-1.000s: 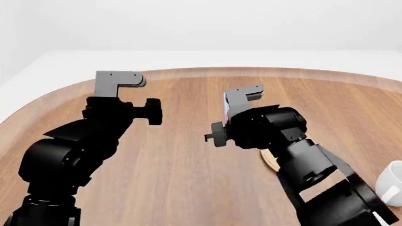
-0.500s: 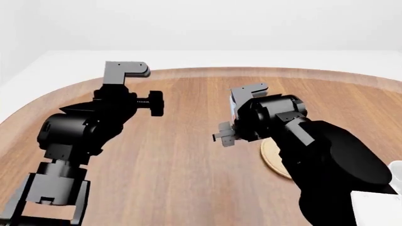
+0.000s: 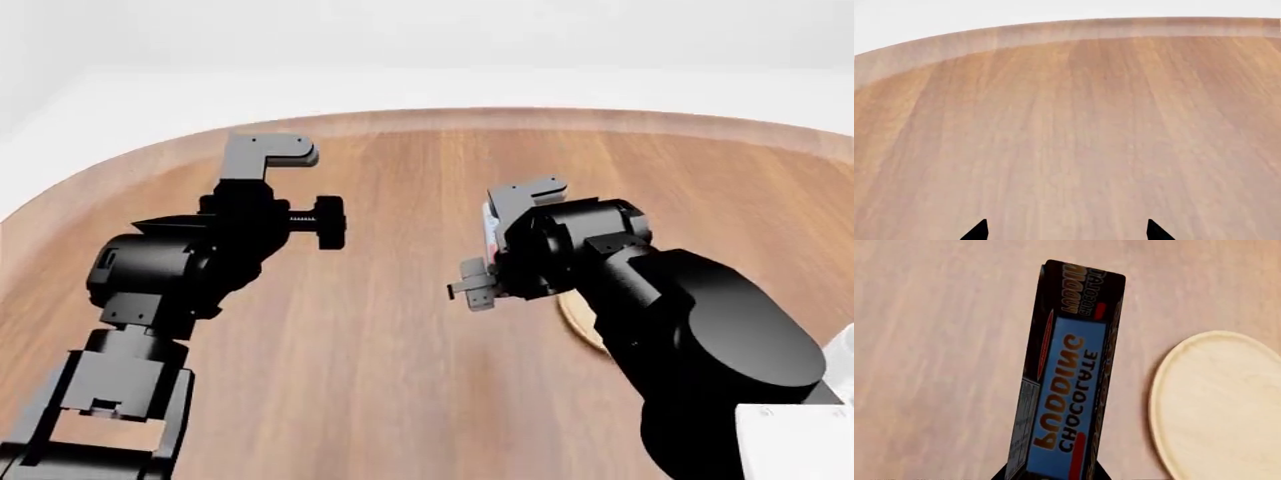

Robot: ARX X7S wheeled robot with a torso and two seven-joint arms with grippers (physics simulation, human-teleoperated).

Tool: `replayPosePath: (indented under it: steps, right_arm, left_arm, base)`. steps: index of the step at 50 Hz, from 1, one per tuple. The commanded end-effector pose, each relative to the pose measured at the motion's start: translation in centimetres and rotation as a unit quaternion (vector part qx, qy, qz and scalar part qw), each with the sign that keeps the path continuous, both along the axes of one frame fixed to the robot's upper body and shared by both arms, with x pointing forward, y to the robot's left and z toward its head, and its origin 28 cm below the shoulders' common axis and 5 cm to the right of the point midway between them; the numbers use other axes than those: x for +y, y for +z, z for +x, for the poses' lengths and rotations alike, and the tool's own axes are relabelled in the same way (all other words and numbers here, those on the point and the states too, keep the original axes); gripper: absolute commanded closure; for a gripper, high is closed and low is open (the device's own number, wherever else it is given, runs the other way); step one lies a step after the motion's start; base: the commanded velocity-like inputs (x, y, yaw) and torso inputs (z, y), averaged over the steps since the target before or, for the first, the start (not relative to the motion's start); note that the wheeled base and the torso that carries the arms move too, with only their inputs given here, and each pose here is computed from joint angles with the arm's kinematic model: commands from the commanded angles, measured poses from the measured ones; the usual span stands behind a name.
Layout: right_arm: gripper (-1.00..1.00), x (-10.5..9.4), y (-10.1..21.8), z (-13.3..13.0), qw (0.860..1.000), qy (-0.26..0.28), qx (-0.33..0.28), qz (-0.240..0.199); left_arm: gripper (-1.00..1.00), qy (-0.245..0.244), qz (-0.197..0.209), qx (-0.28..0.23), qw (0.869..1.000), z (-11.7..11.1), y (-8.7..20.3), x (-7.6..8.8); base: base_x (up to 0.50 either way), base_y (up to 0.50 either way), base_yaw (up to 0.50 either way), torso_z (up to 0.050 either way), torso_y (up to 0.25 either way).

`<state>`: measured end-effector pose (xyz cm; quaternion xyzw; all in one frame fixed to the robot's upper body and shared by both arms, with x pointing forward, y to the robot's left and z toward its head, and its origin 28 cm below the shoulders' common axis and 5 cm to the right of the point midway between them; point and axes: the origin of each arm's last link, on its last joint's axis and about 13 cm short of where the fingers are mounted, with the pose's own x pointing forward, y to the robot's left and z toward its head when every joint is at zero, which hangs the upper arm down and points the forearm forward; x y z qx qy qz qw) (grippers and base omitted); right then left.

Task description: Put the chocolate pudding to the left of the plate.

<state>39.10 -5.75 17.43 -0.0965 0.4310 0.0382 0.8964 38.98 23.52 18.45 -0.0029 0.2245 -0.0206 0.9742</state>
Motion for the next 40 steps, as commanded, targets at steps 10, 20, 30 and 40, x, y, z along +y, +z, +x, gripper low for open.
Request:
replayPosePath:
  steps: [10,20,30,40]
  right_arm:
    - [1.00,0.2,0.7,0.1,1.000,0.008,-0.004,0.004]
    - [1.00,0.0,1.7,0.3,1.000,0.002,-0.013,0.007]
    - [1.00,-0.2,2.5,0.6,1.000,-0.005,-0.025,0.006]
    - [1.00,-0.4,2.7,0.6,1.000,-0.015,-0.025,0.009]
  left_arm:
    - [-1.00,0.001,0.007,0.001,1.000,-0.1,0.3,0.0]
    - [-1.00,0.000,0.006,-0.004,1.000,-0.2,0.7,0.0]
    - [-1.00,-0.003,0.001,-0.009,1.000,-0.3,1.2,0.0]
    - [-1.00,-0.004,0.003,-0.010,1.000,-0.3,1.5,-0.1]
  base:
    - [0.00,0.00,0.00,0.000,-0.250]
    - [0.00,0.00,0.00,0.000,-0.206]
    - [0.00,0.00,0.00,0.000,0.000]
    - [0.00,0.00,0.00,0.000,0.000]
